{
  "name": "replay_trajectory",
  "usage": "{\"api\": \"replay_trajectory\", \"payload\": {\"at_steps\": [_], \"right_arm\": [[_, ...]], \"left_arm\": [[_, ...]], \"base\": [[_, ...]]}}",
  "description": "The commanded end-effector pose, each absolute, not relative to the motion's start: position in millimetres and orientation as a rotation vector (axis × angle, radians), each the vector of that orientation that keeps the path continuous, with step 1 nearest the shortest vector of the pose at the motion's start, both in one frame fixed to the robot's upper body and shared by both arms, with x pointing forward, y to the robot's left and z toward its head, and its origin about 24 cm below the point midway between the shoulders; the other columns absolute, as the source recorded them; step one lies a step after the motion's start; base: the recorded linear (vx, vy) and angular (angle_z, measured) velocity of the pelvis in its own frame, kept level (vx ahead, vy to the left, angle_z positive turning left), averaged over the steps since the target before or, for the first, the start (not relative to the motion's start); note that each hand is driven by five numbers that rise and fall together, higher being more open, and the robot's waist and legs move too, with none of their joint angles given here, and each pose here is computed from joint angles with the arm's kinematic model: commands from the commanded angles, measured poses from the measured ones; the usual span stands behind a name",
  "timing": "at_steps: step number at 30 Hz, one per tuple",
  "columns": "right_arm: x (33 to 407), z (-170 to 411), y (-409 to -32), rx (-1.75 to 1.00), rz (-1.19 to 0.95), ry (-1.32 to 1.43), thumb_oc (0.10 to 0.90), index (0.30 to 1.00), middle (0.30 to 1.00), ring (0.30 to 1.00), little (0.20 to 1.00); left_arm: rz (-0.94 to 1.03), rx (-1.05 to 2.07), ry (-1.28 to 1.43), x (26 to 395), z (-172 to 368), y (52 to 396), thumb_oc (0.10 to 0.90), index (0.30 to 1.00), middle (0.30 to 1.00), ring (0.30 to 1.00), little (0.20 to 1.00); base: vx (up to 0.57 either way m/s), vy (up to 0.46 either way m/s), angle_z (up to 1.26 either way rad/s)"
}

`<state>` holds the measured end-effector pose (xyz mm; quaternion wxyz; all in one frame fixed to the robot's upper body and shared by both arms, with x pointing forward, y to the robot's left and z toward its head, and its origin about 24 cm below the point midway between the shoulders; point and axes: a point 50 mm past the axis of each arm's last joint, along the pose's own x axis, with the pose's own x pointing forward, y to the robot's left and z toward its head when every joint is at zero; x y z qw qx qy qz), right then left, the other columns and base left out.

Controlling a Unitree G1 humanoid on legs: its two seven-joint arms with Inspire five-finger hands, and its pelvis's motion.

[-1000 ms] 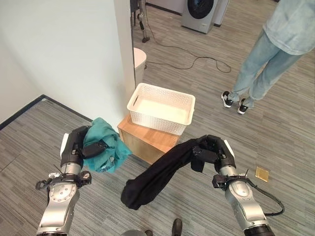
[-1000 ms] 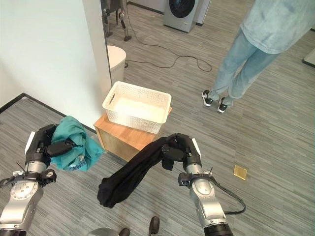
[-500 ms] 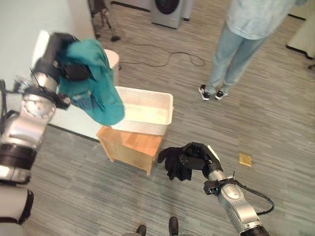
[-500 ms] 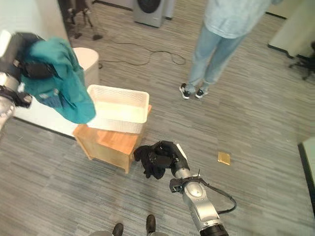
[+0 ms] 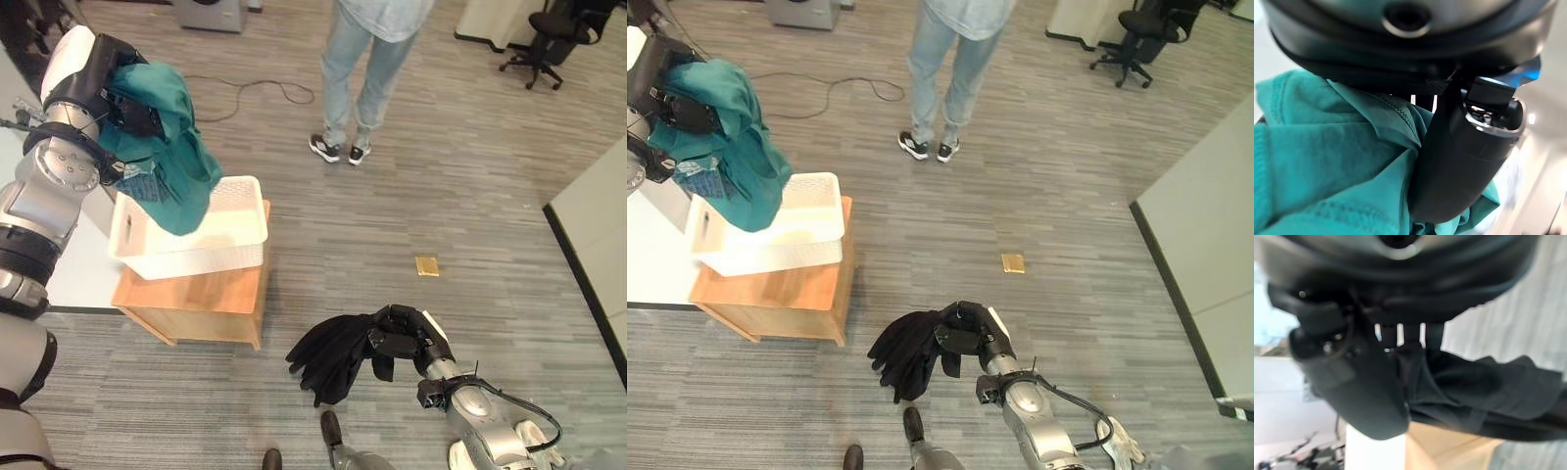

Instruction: Pick up bed clothes into laundry basket.

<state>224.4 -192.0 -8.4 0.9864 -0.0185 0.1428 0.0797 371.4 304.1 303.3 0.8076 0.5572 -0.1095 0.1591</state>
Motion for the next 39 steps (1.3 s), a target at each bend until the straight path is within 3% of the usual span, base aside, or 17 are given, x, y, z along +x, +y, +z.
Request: {"api": "replay_trajectory", "payload": {"at_steps": [1,3,11,28,39], "right_arm": [[243.9,49.3,-212.4,-0.088,0.143,-0.017,0.4,0.3,0.3,0.3,0.3],[242.2,48.7,-218.0,-0.104,0.125,-0.013,0.4,0.3,0.3,0.3,0.3],[239.5,47.0,-219.1,-0.075,0.13,-0.015,0.4,0.3,0.3,0.3,0.3],[234.0,39.3,-224.7,-0.109,0.16,0.038,0.4,0.3,0.3,0.3,0.3],[236.4,42.4,-221.1,-0.118,0.182,0.024,0.4,0.3,0.3,0.3,0.3]], "left_arm": [[0.54,1.231,-0.462,347.7,392.4,308.4,0.4,0.3,0.3,0.3,0.3],[0.564,1.333,-0.437,347.6,394.6,309.4,0.4,0.3,0.3,0.3,0.3],[0.601,1.268,-0.472,346.6,397.8,310.1,0.4,0.3,0.3,0.3,0.3],[0.754,1.359,-0.653,313.1,474.8,291.7,0.4,0.3,0.3,0.3,0.3],[0.769,1.338,-0.634,314.8,473.1,295.7,0.4,0.3,0.3,0.3,0.3]], "base": [[-0.03,0.025,-0.49],[0.0,0.026,-0.49],[0.02,0.013,-0.08],[0.0,0.008,-0.01],[-0.01,0.001,0.0]]}}
